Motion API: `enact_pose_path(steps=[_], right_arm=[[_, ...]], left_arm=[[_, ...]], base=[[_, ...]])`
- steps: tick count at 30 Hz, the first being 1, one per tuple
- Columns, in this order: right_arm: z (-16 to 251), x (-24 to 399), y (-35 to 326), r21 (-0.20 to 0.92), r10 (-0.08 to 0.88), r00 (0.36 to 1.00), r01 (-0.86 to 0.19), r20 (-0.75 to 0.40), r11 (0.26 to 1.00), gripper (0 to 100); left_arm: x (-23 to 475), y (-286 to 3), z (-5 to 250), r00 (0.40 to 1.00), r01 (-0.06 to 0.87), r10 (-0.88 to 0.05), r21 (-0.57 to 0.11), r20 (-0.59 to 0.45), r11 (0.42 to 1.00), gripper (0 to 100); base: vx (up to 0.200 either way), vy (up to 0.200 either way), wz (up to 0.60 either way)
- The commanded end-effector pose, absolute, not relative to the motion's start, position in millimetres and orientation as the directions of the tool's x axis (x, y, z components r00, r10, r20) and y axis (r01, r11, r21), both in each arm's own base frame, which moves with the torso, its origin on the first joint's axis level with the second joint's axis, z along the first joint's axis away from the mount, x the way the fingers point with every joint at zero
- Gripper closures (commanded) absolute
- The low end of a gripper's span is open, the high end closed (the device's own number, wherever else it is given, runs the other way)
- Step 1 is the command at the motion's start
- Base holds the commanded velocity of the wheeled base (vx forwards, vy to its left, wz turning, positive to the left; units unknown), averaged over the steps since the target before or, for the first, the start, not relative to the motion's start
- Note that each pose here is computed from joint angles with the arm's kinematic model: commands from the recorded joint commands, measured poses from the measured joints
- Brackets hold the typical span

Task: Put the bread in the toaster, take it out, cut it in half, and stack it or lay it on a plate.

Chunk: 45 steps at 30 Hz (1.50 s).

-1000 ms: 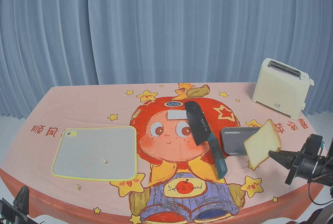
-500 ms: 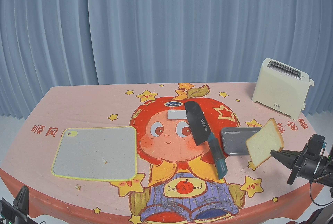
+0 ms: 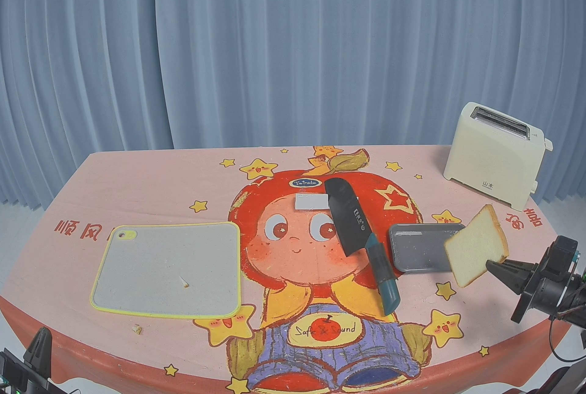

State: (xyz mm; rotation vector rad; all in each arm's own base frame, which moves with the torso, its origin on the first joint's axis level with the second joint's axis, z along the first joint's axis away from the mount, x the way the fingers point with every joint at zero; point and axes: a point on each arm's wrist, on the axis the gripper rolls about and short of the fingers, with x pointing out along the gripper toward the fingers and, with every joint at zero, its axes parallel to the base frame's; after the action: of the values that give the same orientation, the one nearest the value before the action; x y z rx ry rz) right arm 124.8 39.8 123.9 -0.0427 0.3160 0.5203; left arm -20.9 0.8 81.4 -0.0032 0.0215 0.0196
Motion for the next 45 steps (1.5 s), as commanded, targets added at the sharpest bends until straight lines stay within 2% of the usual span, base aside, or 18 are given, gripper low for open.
enact_pose_path(steps=[1,7,28,45], right_arm=[[126.0,122.3,37.5,0.032,0.474,0.832,-0.486,-0.290,0.873,100],[133.5,123.9,37.9,0.026,0.479,0.841,-0.489,-0.252,0.872,100],[133.0,125.8,38.4,0.025,0.479,0.839,-0.490,-0.258,0.872,100],[133.4,125.7,38.2,0.023,0.476,0.841,-0.487,-0.255,0.873,100]], left_arm=[[-19.7,0.8,76.5,0.999,-0.020,0.020,-0.003,-0.040,1.000,100],[-19.7,0.8,76.5,0.999,-0.020,0.020,-0.003,-0.040,1.000,100],[-19.7,0.8,76.5,0.999,-0.021,0.021,0.003,-0.040,1.000,100],[-19.7,0.8,76.5,0.999,-0.022,0.021,0.000,-0.040,1.000,100]], base=[[0.000,0.000,0.00],[0.000,0.000,0.00],[0.000,0.000,0.00],[0.000,-0.200,0.00]])
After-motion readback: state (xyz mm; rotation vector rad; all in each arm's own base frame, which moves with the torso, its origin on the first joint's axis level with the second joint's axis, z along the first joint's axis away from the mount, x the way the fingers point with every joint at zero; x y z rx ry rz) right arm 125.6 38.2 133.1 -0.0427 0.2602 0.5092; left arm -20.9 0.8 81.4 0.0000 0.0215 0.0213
